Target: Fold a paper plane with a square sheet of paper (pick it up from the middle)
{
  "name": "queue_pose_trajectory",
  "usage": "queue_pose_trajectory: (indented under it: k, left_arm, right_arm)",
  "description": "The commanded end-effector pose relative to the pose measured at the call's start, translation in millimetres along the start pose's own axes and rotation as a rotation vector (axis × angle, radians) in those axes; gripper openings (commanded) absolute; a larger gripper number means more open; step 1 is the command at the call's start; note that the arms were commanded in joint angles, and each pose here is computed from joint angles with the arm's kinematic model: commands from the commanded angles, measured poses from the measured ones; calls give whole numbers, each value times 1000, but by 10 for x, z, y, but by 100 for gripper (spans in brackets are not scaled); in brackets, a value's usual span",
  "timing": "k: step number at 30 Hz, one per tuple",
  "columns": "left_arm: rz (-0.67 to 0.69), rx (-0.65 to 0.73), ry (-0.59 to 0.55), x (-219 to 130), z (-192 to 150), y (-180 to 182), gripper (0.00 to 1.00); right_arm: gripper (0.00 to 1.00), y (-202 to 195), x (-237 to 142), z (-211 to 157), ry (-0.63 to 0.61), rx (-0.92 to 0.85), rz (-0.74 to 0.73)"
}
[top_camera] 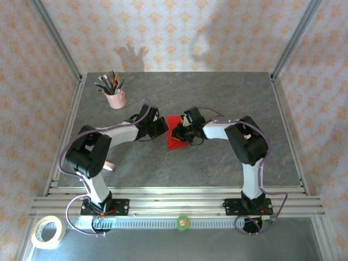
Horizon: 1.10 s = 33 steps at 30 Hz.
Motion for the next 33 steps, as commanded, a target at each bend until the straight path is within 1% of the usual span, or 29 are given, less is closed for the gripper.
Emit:
queue_pose_trajectory:
  k: [1,6,13,17,21,26,27,30,33]
  left_arm:
    - [19,31,60,108,-100,52,0]
    - [48,52,101,238,-173,80,0]
    - [122,42,80,316,-143,202,0]
    - [181,35,76,333,-154,334,0]
    - [219,37,89,330,-212,463,0]
    - [279,46,93,314,-263,635,0]
    - [306,42,106,367,-292,729,0]
    - [309,43,102,369,-289,737,0]
    - [312,46,100,370,-282,736,0]
  right_arm:
    - [10,-390,102,-223,71,52,-155]
    - [6,-395,107,-216,74,52,-161]
    - [4,-407,110,-217,70,52,-166]
    - [3,-387,101,-193,61,46,-162]
    - [3,-249,54,-78,25,16,-128]
    - [4,40,-122,110,-59,-41,-54]
    - [4,59,-145,126,-73,-46,-50]
    - [3,54,-173,147,-106,-37,-53]
    - [3,-3,-119,91,-113,-2,-53]
Point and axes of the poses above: each hand's point on the last joint's axis, 136 mm out from that joint toward the fingers, its own x axis out along the fingers, its own y axis along the line the jaws close on, z = x × y, the point moved 4 cm from there along -x, back along the fingers, and after that the axes turned 8 degrees about -x, right-handed, at the moved point
